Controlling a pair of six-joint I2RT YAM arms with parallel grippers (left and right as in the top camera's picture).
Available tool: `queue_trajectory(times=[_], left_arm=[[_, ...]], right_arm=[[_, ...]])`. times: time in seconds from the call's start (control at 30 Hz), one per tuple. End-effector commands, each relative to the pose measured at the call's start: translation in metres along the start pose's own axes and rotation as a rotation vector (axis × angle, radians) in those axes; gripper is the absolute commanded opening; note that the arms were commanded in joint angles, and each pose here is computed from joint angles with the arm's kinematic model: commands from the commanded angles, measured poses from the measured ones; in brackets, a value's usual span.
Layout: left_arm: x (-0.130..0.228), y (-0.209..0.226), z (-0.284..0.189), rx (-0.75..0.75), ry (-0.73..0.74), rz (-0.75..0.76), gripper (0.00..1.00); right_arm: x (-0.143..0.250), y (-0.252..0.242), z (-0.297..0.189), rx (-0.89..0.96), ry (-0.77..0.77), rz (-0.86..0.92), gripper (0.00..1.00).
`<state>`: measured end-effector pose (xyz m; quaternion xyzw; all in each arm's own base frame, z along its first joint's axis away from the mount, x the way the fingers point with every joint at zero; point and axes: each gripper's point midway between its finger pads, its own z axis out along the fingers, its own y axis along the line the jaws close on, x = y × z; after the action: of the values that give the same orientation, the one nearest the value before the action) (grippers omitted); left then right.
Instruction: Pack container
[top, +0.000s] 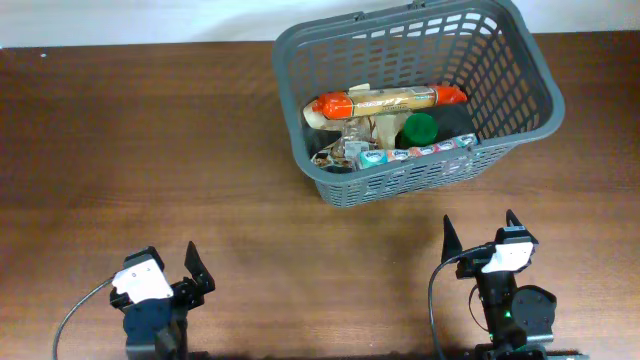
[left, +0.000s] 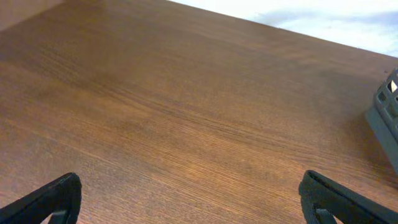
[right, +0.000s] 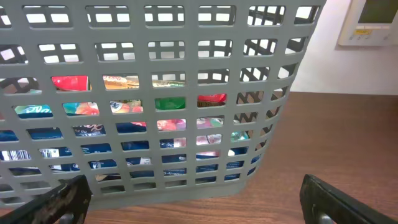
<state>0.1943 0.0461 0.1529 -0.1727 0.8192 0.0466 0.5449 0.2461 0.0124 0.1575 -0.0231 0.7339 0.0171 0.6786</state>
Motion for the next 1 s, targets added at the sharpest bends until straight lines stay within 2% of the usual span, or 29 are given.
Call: queue_trajectory(times=[0.0,0.3,0.73,0.97], left_arm=[[0.001,-0.004,0.001,0.025,-0.008,0.033,0.99],[0.021,-0.01,0.014,0.064,0.004,0.066,0.99],[0.027,-0.02,0.021,0.117,-0.011,0.311,0.99],[0.03,-0.022,0.021,0.128,-0.01,0.388,0.99]], right_arm=[[0.002,-0.003,0.0,0.015,0.001,-0.003,0.99],[0.002,-0.003,0.0,0.015,0.001,-0.003,0.99],[0.002,-0.003,0.0,0.015,0.001,-0.003,0.99],[0.002,-0.003,0.0,0.015,0.001,-0.003,0.99]])
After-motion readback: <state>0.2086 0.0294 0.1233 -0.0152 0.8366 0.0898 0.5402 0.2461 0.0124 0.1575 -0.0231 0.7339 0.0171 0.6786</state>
